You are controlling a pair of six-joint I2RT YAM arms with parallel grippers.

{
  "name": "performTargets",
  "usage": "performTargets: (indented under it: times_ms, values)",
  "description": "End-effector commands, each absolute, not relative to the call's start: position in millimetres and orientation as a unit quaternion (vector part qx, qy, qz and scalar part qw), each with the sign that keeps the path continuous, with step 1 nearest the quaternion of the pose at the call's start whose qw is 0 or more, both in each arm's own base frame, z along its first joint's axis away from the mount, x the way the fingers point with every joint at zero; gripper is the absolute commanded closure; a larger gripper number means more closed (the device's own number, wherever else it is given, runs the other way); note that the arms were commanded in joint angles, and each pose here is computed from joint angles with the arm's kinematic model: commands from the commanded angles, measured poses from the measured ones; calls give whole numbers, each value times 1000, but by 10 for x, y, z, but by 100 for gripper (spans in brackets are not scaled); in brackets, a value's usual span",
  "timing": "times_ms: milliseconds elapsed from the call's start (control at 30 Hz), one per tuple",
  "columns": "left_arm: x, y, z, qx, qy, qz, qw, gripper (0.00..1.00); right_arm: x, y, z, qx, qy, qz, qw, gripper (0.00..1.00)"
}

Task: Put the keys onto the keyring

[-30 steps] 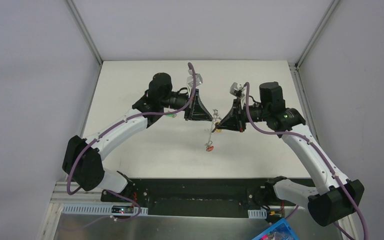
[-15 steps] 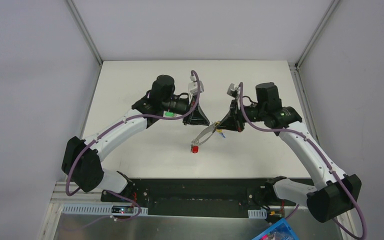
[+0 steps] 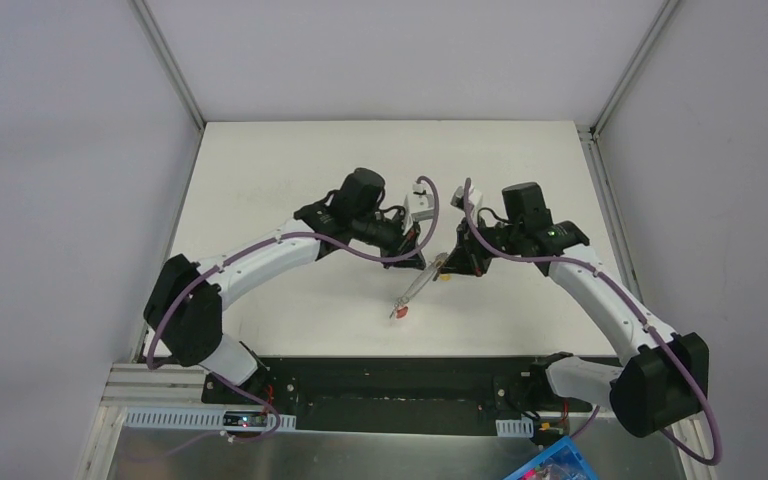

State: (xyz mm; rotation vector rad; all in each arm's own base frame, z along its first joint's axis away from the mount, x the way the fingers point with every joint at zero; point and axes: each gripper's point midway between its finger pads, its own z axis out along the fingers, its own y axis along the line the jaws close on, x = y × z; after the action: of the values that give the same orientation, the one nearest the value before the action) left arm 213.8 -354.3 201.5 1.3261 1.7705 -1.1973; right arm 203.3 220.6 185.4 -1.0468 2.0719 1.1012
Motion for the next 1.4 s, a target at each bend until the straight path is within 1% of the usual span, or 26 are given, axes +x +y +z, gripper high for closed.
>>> performTargets:
  times_ms: [0,133,300,333,433,500,633,833,1000,1167,1367]
  values:
    - [2036,-3574,1680,527,687,-415,278,100,2083,1931,1615,-376,807,355,285,100]
    - [1993,-3673,1400,522,707,-402,257,100,1991,1780,1388,-368,827,334,264,100]
    - [1984,-3798,1217,493,726,-414,243,100,1897,1631,1250,-361,840,315,254,100]
    - [1987,-3821,1196,486,729,-419,239,97,1885,1609,1233,-360,841,312,254,100]
    - [1976,-3858,1163,476,734,-427,228,83,1853,1533,1151,-356,850,300,247,100]
    - [1976,-3861,1168,475,734,-429,227,76,1851,1481,1115,-356,854,291,242,100]
    - [1958,-3820,1187,484,730,-423,232,61,1851,1388,1033,-358,862,274,232,100]
    - [1999,-3645,1259,493,733,-401,243,49,1858,1223,842,-365,875,238,211,100]
    - [2126,-3446,1343,475,748,-389,251,35,1923,1076,684,-365,890,199,186,98]
    - [2233,-3208,1425,461,761,-375,262,30,2038,940,577,-358,905,158,169,95]
    - [2342,-2911,1487,445,774,-351,281,28,2143,754,461,-353,918,103,150,88]
